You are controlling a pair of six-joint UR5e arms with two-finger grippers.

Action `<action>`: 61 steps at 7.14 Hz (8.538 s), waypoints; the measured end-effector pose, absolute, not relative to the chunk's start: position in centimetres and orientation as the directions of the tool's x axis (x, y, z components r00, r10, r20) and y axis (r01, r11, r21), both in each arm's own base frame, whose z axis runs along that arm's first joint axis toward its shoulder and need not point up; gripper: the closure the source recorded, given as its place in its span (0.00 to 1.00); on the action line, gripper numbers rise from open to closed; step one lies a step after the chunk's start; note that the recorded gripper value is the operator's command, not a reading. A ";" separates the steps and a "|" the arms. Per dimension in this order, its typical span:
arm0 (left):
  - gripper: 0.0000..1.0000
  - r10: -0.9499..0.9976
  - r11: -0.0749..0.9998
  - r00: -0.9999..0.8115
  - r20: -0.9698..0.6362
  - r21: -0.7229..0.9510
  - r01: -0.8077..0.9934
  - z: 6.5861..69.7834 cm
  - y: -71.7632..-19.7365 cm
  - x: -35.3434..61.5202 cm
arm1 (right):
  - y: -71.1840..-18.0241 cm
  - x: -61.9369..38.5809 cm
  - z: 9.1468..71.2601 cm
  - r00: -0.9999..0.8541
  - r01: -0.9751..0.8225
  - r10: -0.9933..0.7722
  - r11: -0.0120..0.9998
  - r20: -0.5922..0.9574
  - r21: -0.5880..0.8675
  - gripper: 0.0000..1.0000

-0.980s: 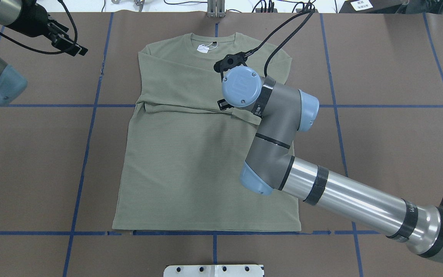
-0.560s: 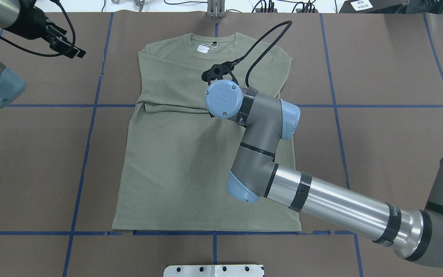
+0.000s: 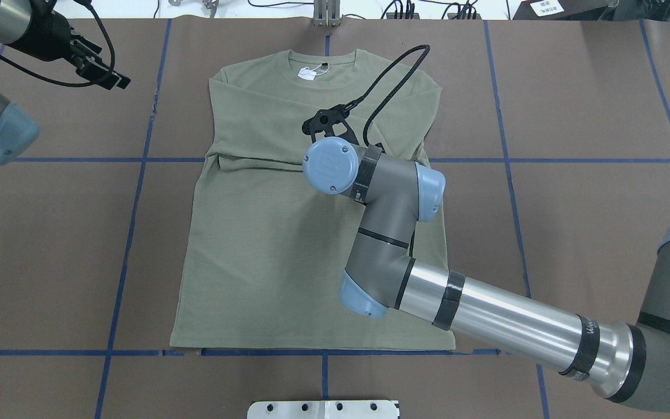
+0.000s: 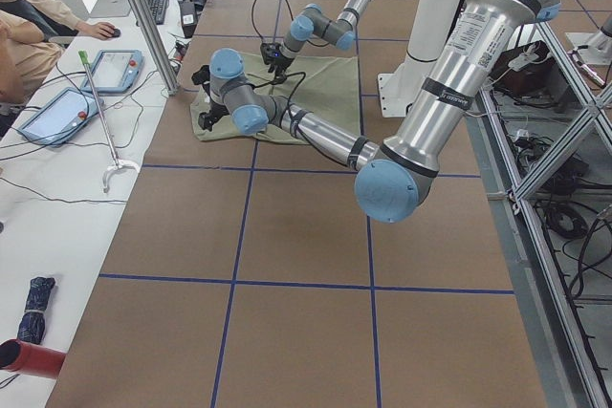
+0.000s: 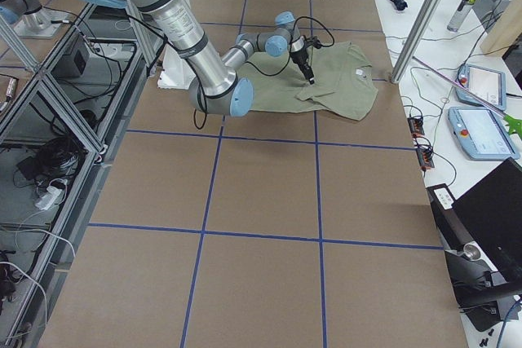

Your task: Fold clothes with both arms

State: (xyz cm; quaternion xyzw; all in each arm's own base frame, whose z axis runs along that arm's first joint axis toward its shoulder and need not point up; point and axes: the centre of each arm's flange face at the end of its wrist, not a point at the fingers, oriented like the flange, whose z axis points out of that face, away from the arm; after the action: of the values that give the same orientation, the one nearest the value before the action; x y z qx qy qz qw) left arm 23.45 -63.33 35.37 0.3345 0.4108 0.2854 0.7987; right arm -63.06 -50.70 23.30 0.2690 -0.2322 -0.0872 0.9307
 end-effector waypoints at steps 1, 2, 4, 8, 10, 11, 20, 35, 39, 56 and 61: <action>0.00 0.731 0.613 0.500 -0.465 0.769 -0.181 35.4 -63.3 23.5 | -50.6 -63.2 23.5 0.879 0.038 -0.285 0.840 0.382 0.542 0.49; 0.00 0.731 0.614 0.499 -0.466 0.768 -0.182 35.4 -63.3 23.5 | -50.6 -63.3 23.6 0.880 0.040 -0.286 0.839 0.378 0.542 0.63; 0.00 0.730 0.615 0.499 -0.467 0.767 -0.182 35.4 -63.3 23.5 | -50.5 -63.3 23.9 0.882 0.047 -0.290 0.839 0.372 0.542 0.66; 0.00 0.730 0.615 0.499 -0.467 0.768 -0.182 35.4 -63.3 23.6 | -50.4 -63.3 23.9 0.882 0.046 -0.288 0.840 0.373 0.540 1.00; 0.00 0.730 0.615 0.499 -0.467 0.768 -0.181 35.4 -63.3 23.5 | -50.7 -62.9 23.8 0.882 0.047 -0.290 0.838 0.371 0.544 1.00; 0.00 0.730 0.615 0.499 -0.467 0.768 -0.180 35.4 -63.3 23.5 | -51.4 -62.1 24.0 0.885 0.046 -0.287 0.837 0.365 0.546 1.00; 0.00 0.733 0.609 0.497 -0.465 0.774 -0.174 34.8 -63.1 23.5 | -56.4 -51.8 30.6 0.912 0.154 -0.343 0.793 0.224 0.589 0.01; 0.23 0.070 0.959 0.388 -0.919 0.169 0.227 30.8 -37.4 32.7 | -36.6 -34.6 29.7 0.428 -0.486 0.339 0.868 0.837 -0.103 0.01; 0.23 0.058 0.975 0.445 -0.894 0.147 0.168 33.7 -29.6 39.4 | -31.0 -37.3 30.7 0.392 -0.515 0.391 0.843 0.833 -0.153 0.11; 0.92 -0.147 0.974 0.503 -0.851 -0.036 0.223 39.3 -20.7 45.9 | -21.6 -42.8 32.4 0.365 -0.558 0.446 0.808 0.817 -0.192 0.10; 1.00 -0.137 0.970 0.485 -0.863 -0.018 0.242 38.1 -20.7 45.4 | -18.1 -44.7 33.2 0.393 -0.595 0.514 0.774 0.762 -0.215 0.26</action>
State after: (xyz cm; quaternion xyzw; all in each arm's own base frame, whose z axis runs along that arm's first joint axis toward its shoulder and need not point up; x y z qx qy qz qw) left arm 45.44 -20.71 38.09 0.0528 0.4951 -0.1103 0.8602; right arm -44.65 -18.14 33.24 0.0463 -0.4390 0.3327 0.8333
